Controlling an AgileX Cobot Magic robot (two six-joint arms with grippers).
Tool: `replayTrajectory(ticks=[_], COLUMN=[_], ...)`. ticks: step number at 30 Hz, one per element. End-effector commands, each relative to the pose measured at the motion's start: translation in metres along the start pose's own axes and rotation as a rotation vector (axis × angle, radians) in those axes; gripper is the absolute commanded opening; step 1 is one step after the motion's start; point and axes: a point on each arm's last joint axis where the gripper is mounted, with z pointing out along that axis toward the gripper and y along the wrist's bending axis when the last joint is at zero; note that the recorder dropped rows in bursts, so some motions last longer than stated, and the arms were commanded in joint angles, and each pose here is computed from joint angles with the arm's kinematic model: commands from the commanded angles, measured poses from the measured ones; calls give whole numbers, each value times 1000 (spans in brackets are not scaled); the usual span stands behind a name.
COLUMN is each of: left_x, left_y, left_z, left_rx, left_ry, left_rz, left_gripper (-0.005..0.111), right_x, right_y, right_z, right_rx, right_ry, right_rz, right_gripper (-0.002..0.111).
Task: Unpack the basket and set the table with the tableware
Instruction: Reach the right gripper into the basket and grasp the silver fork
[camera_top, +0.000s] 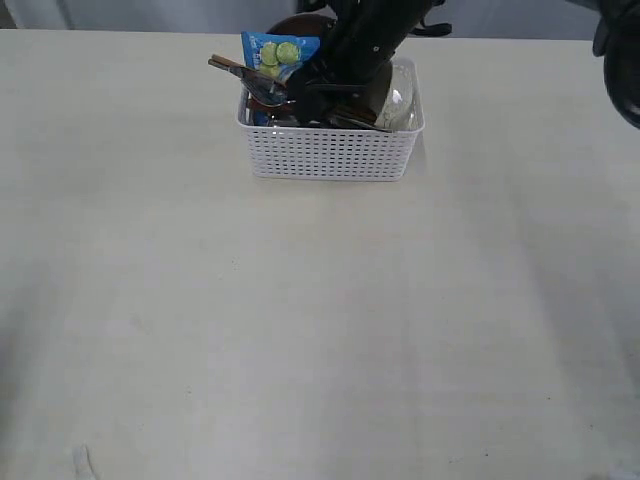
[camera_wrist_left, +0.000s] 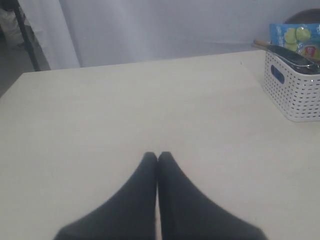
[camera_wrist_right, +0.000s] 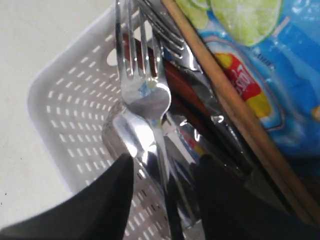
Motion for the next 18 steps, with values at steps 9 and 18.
replayTrajectory(ticks=[9,18], left_x=[1,1], left_y=[0,0], left_z=[0,0], left_rx=[5,5], left_ry=[-1,-1], left_rz=[2,2], left_gripper=[0,0], right_x=[-5,-16], right_y=[6,26], right_z=[-12,-35], right_rx=[-30,-158], right_ry=[-29,-75], right_rz=[3,-38], right_gripper=[-1,-1])
